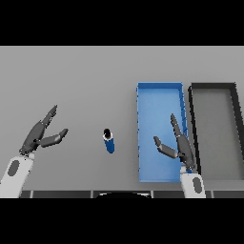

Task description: Pick up the blue pipe and place it into the blue bin.

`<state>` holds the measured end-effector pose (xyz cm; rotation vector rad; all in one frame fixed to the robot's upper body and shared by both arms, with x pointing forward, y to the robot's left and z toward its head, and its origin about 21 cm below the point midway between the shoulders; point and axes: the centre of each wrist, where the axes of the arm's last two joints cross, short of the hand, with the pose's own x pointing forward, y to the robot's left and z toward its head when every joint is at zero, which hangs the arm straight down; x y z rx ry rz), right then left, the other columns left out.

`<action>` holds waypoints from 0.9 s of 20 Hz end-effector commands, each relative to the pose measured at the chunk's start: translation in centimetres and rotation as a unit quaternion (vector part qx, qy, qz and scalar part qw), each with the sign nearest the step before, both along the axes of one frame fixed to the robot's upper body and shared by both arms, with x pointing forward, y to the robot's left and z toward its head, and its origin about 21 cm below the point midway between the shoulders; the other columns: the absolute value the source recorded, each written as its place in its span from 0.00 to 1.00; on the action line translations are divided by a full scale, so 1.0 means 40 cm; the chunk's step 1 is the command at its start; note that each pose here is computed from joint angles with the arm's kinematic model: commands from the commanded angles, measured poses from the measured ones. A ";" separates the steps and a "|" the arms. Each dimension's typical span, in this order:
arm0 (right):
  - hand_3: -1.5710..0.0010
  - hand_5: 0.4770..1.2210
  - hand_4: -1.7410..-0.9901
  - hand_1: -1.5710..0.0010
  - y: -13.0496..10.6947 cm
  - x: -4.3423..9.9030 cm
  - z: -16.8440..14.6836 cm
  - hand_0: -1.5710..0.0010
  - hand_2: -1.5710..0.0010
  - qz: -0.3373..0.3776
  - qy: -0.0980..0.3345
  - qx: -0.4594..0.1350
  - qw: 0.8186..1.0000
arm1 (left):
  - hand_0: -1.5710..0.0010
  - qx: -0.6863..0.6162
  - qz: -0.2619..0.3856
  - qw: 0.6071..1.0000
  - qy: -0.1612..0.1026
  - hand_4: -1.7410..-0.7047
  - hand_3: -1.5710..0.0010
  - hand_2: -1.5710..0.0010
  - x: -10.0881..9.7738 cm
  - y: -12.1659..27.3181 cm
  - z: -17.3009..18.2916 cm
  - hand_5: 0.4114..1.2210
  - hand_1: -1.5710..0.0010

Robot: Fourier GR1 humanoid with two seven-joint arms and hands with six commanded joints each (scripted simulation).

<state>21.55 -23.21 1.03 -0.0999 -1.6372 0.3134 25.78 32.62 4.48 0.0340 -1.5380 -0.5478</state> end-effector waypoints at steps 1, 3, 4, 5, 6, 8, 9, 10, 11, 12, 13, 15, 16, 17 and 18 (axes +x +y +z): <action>1.00 0.17 0.74 1.00 0.001 -0.001 0.002 1.00 1.00 -0.007 0.006 -0.005 1.000 | 1.00 -0.004 -0.005 1.000 0.005 0.63 1.00 1.00 0.002 -0.005 -0.001 0.24 1.00; 1.00 0.16 0.74 1.00 -0.001 0.003 0.008 1.00 1.00 -0.008 0.003 -0.009 1.000 | 1.00 -0.010 -0.040 0.999 0.002 0.63 1.00 1.00 -0.009 -0.015 0.003 0.23 1.00; 1.00 0.17 0.74 1.00 0.001 0.001 0.007 1.00 1.00 0.000 -0.002 -0.010 1.000 | 1.00 -0.012 -0.058 0.998 0.009 0.62 1.00 1.00 -0.016 -0.016 0.008 0.21 1.00; 1.00 0.17 0.73 1.00 -0.002 -0.002 0.000 1.00 1.00 0.006 -0.003 -0.010 1.000 | 1.00 -0.011 -0.079 0.997 0.016 0.62 1.00 1.00 -0.024 -0.024 0.003 0.19 1.00; 1.00 0.18 0.72 1.00 0.007 -0.001 -0.007 1.00 1.00 0.009 0.003 -0.009 1.000 | 1.00 -0.015 -0.103 0.994 0.021 0.62 1.00 1.00 -0.032 -0.039 -0.001 0.18 1.00; 1.00 0.18 0.71 1.00 0.007 0.006 -0.003 1.00 1.00 0.007 0.001 -0.011 1.000 | 1.00 -0.017 -0.133 0.990 0.041 0.60 1.00 1.00 -0.053 -0.079 -0.003 0.13 1.00; 1.00 0.18 0.71 1.00 0.011 0.012 0.007 1.00 1.00 0.009 -0.005 -0.010 1.000 | 1.00 -0.017 -0.152 0.987 0.048 0.58 1.00 1.00 -0.062 -0.096 -0.011 0.11 1.00; 1.00 0.18 0.71 1.00 0.000 0.006 0.011 1.00 1.00 0.008 -0.009 -0.015 1.000 | 1.00 -0.022 -0.169 0.984 0.049 0.56 1.00 1.00 -0.070 -0.121 -0.019 0.11 1.00; 1.00 0.18 0.71 1.00 0.004 0.005 0.012 1.00 1.00 0.008 -0.009 -0.014 1.000 | 1.00 -0.017 -0.180 0.983 0.043 0.55 1.00 1.00 -0.075 -0.141 -0.020 0.10 1.00; 1.00 0.18 0.70 1.00 0.001 -0.001 0.006 1.00 1.00 0.006 -0.002 -0.014 1.000 | 1.00 -0.013 -0.183 0.982 0.044 0.55 1.00 1.00 -0.080 -0.154 -0.026 0.09 1.00; 1.00 0.19 0.70 1.00 0.004 0.002 0.007 1.00 1.00 0.005 0.000 -0.013 1.000 | 1.00 -0.008 -0.189 0.981 0.045 0.55 1.00 1.00 -0.089 -0.173 -0.034 0.08 1.00; 1.00 0.19 0.69 1.00 0.008 -0.011 0.010 1.00 1.00 0.008 -0.006 -0.010 1.000 | 1.00 -0.008 -0.192 0.981 0.038 0.54 1.00 1.00 -0.090 -0.205 -0.046 0.07 1.00; 1.00 0.19 0.69 1.00 0.011 -0.012 0.012 1.00 1.00 0.007 -0.004 -0.007 1.000 | 1.00 -0.007 -0.190 0.981 0.036 0.54 1.00 1.00 -0.086 -0.217 -0.056 0.07 1.00; 1.00 0.19 0.68 1.00 0.011 -0.014 0.006 1.00 1.00 0.006 0.001 -0.005 1.000 | 1.00 -0.004 -0.189 0.981 0.044 0.53 1.00 1.00 -0.079 -0.236 -0.064 0.06 1.00; 1.00 0.19 0.68 1.00 0.013 -0.009 0.009 1.00 1.00 0.002 0.000 -0.005 1.000 | 1.00 -0.009 -0.190 0.981 0.045 0.53 1.00 1.00 -0.077 -0.249 -0.077 0.07 1.00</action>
